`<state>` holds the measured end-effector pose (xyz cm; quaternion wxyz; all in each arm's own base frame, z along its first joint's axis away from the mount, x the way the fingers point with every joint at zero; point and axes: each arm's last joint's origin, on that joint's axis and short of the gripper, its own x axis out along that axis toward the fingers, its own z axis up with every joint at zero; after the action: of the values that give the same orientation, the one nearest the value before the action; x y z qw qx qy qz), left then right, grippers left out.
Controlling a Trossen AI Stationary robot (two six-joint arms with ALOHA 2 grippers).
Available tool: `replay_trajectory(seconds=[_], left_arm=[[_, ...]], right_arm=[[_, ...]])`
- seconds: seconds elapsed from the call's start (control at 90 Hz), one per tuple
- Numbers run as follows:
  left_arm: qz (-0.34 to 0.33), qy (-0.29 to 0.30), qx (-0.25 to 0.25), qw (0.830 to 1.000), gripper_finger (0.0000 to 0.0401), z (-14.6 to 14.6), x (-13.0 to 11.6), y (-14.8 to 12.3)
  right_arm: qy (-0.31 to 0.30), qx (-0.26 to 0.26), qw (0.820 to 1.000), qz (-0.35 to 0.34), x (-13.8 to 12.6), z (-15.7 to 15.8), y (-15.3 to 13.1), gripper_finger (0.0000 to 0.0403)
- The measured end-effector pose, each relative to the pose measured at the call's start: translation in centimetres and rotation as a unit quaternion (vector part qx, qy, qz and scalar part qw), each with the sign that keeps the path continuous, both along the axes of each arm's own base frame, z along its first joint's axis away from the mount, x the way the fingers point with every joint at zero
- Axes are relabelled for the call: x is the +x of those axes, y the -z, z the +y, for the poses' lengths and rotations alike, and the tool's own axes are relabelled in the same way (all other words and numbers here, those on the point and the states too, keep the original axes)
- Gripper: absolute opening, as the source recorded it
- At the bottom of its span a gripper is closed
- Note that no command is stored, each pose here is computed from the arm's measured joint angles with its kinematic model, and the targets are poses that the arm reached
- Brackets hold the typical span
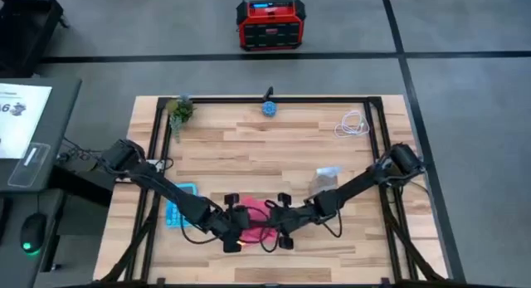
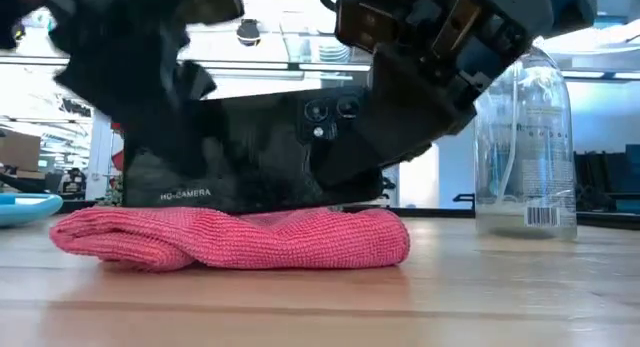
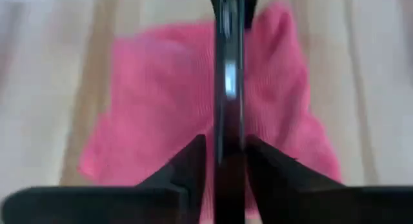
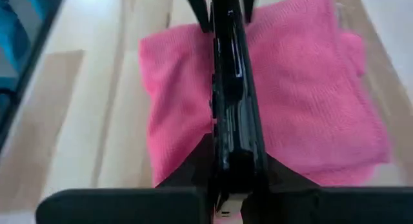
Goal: Apply microfiber cloth
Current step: Wipe the back of the black cellphone using pink microfiber cloth
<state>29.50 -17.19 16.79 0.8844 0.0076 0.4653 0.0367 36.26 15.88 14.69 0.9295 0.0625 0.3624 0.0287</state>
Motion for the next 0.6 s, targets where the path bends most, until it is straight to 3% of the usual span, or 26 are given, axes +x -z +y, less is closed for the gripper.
replay_trajectory(seconds=[0.089,0.211,0.411,0.6], left_arm=[[0.003,-0.005,-0.001,1.000,0.0016,-0.2,0.1,0.5],[-0.005,-0.017,0.007,1.000,0.0012,-0.5,-0.1,0.6],[-0.038,-0.056,0.022,0.997,0.0006,-1.6,-1.0,0.4],[-0.128,-0.133,0.046,0.982,0.0004,-3.4,-3.4,-0.2]], right_arm=[[-0.004,-0.012,1.000,0.012,0.1,0.1,-0.3,0.0022],[-0.002,-0.014,1.000,0.016,0.2,0.0,-0.4,0.0037],[-0.001,-0.024,0.999,0.028,-0.1,-0.2,-0.5,0.0107],[0.002,-0.048,0.997,0.055,-1.2,-0.7,-1.8,0.0167]])
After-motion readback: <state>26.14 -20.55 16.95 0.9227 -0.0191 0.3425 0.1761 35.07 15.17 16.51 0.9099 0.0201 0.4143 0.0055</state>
